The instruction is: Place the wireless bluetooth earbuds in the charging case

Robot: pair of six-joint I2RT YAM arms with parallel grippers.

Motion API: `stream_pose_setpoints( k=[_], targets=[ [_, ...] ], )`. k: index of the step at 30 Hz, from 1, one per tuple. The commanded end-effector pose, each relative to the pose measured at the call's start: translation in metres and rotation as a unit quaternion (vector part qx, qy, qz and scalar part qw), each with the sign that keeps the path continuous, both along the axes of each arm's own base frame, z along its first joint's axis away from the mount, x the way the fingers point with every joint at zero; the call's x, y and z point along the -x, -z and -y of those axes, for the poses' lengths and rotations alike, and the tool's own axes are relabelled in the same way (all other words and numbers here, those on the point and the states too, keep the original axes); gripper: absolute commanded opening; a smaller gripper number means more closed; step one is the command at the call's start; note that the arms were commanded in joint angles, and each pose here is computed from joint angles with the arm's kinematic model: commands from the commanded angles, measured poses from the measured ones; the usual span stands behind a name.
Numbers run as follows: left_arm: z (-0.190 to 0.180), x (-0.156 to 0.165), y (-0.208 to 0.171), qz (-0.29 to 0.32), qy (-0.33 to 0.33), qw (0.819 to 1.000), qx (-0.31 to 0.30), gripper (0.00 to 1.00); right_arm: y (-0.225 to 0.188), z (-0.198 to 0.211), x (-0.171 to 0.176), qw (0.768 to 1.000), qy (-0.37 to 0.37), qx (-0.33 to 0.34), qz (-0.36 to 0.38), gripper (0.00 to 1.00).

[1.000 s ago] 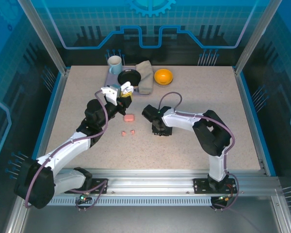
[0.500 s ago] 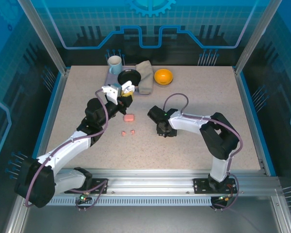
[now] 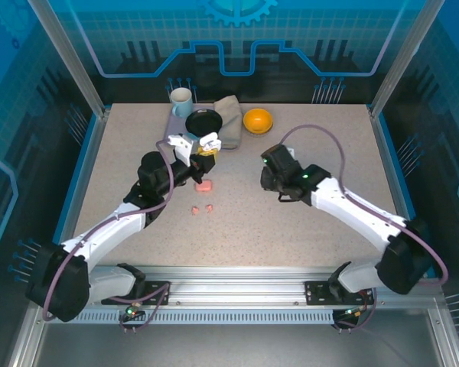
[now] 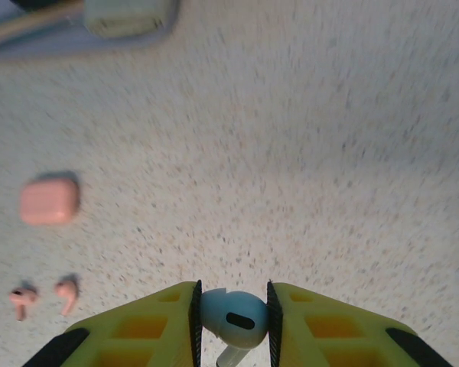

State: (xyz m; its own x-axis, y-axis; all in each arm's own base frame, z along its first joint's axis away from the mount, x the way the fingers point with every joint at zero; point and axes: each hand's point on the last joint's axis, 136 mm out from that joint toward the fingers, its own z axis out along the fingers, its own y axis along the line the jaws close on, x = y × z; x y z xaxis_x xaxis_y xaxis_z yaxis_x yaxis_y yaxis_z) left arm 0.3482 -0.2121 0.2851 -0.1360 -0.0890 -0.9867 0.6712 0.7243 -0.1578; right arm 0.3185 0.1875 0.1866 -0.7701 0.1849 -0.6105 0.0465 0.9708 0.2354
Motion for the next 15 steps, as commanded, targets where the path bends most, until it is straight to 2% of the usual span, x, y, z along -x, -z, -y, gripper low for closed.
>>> stream_pose_setpoints(
  k=[1,8,15],
  targets=[
    [0.016,0.007,-0.012,0.003,0.052,0.999,0.01,0.0,-0.062,0.009,-0.014,0.996,-0.017,-0.014,0.083,0.29],
    [0.046,0.013,0.0,-0.022,0.117,0.993,0.002,0.0,-0.144,0.016,-0.022,0.982,-0.044,-0.065,0.174,0.31],
    [0.075,0.013,-0.001,-0.032,0.166,0.986,0.003,0.0,-0.178,-0.003,-0.027,0.967,-0.094,-0.101,0.213,0.32]
  ],
)
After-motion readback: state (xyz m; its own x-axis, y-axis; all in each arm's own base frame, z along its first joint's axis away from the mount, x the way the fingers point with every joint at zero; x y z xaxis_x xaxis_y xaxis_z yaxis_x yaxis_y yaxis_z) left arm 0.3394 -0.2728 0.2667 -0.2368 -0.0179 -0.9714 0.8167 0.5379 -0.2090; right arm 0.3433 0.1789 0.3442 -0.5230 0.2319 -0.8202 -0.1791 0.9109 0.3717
